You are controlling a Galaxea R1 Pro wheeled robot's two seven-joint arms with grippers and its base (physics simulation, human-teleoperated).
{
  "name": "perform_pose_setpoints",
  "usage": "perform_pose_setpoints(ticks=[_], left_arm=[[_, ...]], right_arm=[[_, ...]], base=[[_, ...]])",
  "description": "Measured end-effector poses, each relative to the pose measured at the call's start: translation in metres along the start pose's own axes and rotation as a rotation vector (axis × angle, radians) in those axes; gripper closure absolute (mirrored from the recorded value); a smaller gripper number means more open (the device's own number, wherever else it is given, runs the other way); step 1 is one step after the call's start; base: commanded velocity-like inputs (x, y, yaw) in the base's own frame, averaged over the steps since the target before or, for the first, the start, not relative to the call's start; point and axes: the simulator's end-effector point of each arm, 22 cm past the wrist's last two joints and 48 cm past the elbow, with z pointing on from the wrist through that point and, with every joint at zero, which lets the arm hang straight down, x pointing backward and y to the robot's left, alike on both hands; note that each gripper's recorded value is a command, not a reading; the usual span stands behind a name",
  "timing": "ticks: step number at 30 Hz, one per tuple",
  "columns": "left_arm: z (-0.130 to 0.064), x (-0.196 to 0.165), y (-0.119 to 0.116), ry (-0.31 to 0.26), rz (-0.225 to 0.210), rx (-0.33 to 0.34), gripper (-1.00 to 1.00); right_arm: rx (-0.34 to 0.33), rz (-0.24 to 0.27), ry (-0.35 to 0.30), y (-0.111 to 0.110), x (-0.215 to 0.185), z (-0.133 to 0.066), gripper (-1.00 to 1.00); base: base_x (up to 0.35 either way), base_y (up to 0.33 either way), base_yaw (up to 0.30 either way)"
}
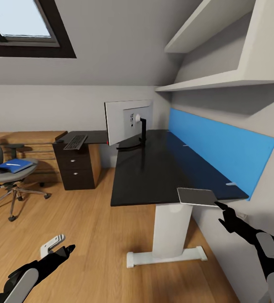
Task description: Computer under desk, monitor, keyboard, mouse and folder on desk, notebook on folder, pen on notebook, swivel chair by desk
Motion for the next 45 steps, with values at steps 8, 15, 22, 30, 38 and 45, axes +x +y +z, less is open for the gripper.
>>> perform_pose_setpoints(ticks=[8,15,22,30,38,45], left_arm=[[0.001,0.015,-0.011,0.027,0.034,0.015,-1.00],[0.001,0.017,-0.014,0.033,0.042,0.018,-1.00],[-0.004,0.012,-0.018,0.033,0.043,0.017,-1.00],[-0.008,0.008,-0.021,0.033,0.044,0.018,-1.00],[-0.009,0.007,-0.021,0.033,0.045,0.017,-1.00],[-0.009,0.007,-0.022,0.034,0.044,0.019,-1.00]], right_arm=[[-0.001,-0.001,0.000,0.000,0.000,0.000,-1.00],[-0.001,-0.001,0.000,0.003,-0.001,0.000,-1.00],[0.000,-0.002,0.000,0.010,-0.003,-0.001,-1.00],[0.000,-0.002,0.000,0.016,-0.005,-0.002,-1.00],[0.000,-0.002,0.001,0.018,-0.005,-0.003,-1.00],[0.000,-0.002,0.001,0.018,-0.005,-0.003,-1.00]], base=[[0.009,0.112,0.000],[0.001,0.008,0.000],[0.000,0.001,0.000],[0.000,0.000,0.000],[0.000,0.000,0.000],[0.018,0.000,0.000]])
